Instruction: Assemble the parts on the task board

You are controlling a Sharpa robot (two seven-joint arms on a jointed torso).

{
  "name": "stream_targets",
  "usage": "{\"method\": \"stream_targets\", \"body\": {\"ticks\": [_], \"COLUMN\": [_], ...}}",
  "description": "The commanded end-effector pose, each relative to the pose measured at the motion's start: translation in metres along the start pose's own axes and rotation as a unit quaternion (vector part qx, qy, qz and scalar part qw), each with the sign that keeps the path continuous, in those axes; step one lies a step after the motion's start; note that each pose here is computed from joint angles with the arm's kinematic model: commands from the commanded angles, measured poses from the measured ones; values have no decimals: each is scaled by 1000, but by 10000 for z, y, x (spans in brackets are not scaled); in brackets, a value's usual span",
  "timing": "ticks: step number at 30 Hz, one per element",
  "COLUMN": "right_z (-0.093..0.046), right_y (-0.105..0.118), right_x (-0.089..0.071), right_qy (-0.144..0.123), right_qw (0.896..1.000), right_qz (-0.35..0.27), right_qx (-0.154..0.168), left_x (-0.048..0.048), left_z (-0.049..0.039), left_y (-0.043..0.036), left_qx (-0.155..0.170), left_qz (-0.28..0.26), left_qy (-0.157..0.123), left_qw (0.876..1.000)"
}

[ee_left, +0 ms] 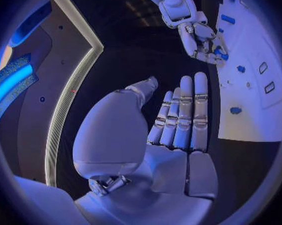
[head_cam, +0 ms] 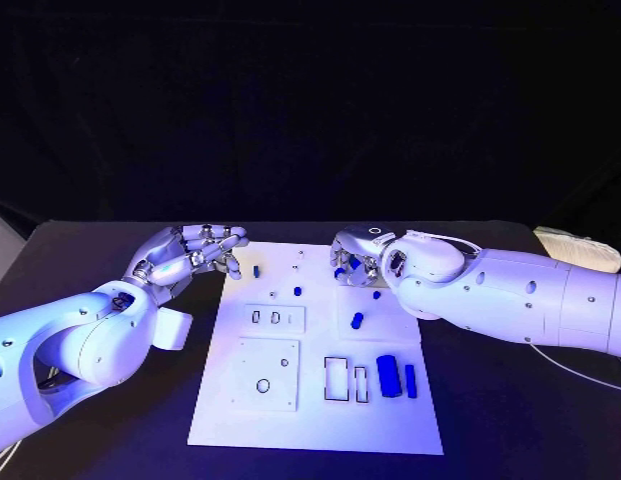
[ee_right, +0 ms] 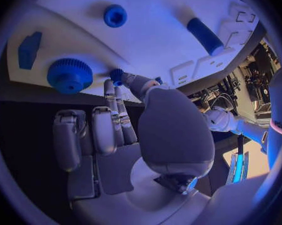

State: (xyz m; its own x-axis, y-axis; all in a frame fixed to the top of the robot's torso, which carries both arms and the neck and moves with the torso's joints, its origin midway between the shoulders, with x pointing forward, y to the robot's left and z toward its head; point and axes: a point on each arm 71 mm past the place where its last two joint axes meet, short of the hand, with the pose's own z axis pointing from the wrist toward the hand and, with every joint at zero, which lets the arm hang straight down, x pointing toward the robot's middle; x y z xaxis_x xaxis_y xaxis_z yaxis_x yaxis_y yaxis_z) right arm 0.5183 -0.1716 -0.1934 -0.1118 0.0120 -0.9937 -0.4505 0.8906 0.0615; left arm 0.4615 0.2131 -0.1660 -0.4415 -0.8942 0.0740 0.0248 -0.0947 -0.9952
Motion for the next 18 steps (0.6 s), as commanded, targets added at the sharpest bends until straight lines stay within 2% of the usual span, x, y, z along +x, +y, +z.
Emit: {"method": "stream_targets", "body": {"ticks": [1,12,18], "right_z": [-2,-8,-15], "right_y": [2,22,16], "right_x": [1,-4,-36], "right_qy": [-1,-6,-31], "right_qw": [1000,1000,999], "right_qz": [-6,-4,-3], "right_qx": [3,2,9], "left_x": [18,16,15], "left_z": [4,2,3], "left_y": [-13,-10,-8], "left_qx": [2,0,-1], "left_qz": [-2,-3,-3], "left_qy": [10,11,11], "left_qw": [1000,1000,1000]}}
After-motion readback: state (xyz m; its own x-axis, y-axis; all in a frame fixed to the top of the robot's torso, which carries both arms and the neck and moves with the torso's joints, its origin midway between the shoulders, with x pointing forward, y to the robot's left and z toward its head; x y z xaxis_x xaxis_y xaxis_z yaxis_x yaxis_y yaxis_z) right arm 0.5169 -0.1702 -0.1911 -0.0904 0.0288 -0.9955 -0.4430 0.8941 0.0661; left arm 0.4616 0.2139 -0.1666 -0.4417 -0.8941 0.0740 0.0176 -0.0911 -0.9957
